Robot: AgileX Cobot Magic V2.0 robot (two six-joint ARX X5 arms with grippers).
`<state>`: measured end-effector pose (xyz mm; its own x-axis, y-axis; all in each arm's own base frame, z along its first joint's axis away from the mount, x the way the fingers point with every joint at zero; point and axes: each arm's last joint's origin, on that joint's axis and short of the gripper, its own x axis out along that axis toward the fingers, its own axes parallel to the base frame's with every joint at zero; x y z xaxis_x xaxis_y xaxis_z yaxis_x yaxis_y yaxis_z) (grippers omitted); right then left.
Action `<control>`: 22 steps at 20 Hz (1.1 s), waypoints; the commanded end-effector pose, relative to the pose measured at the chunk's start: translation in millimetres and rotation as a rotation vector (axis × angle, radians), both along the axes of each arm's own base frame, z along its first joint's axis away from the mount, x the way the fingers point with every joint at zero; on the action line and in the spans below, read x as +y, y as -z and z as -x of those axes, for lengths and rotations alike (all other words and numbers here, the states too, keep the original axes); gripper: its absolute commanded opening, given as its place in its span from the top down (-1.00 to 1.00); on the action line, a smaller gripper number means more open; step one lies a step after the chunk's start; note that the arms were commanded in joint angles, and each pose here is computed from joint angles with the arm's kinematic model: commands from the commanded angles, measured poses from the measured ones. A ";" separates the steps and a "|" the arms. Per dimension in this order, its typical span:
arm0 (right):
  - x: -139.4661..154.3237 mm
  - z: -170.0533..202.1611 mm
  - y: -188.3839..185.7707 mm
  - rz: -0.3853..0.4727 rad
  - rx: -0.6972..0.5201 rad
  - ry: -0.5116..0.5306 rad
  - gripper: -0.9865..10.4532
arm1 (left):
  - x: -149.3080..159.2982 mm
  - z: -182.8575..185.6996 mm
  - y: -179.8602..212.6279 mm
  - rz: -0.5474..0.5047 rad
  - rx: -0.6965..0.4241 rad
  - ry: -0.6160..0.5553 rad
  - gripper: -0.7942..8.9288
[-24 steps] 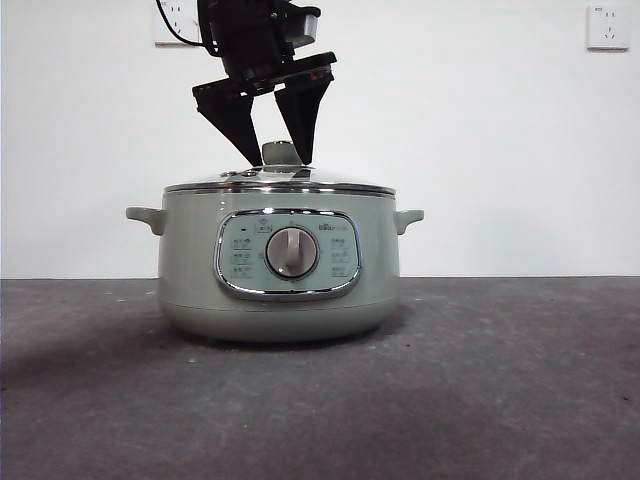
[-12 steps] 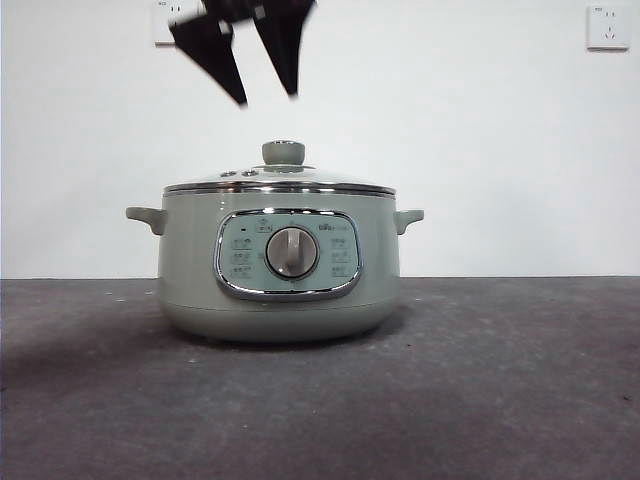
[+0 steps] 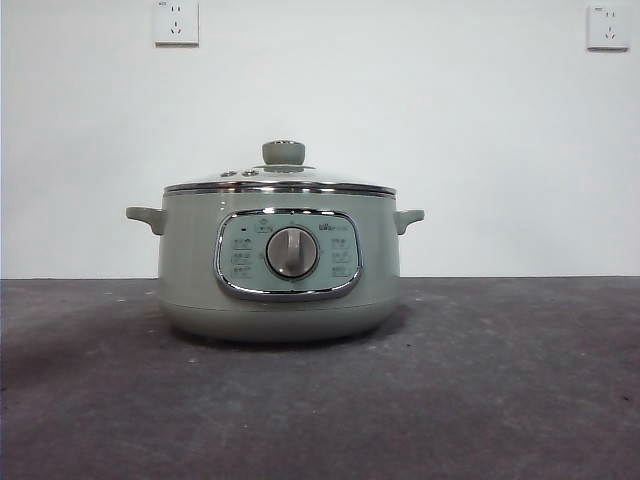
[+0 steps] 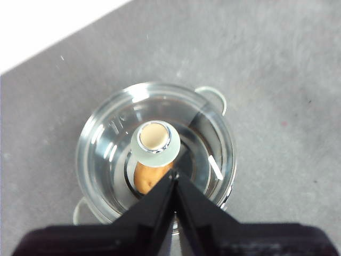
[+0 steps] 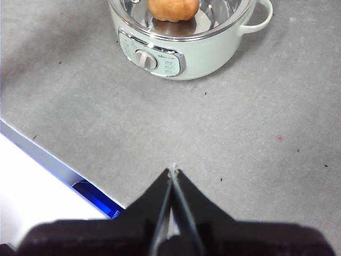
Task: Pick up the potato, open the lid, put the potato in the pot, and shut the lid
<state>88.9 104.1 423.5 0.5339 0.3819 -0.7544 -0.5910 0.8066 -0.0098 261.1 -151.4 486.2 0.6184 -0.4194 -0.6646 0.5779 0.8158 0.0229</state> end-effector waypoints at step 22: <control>-0.4 0.5 3.9 0.023 0.025 0.006 0.83 | 57.2 55.6 -45.7 -0.109 -0.262 -0.120 0.84</control>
<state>89.0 104.2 423.5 0.5337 0.3817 -0.7546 -0.5908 0.8068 -0.0097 203.2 -93.6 532.8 0.8153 -0.2747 -0.5098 0.4355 0.8711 0.2272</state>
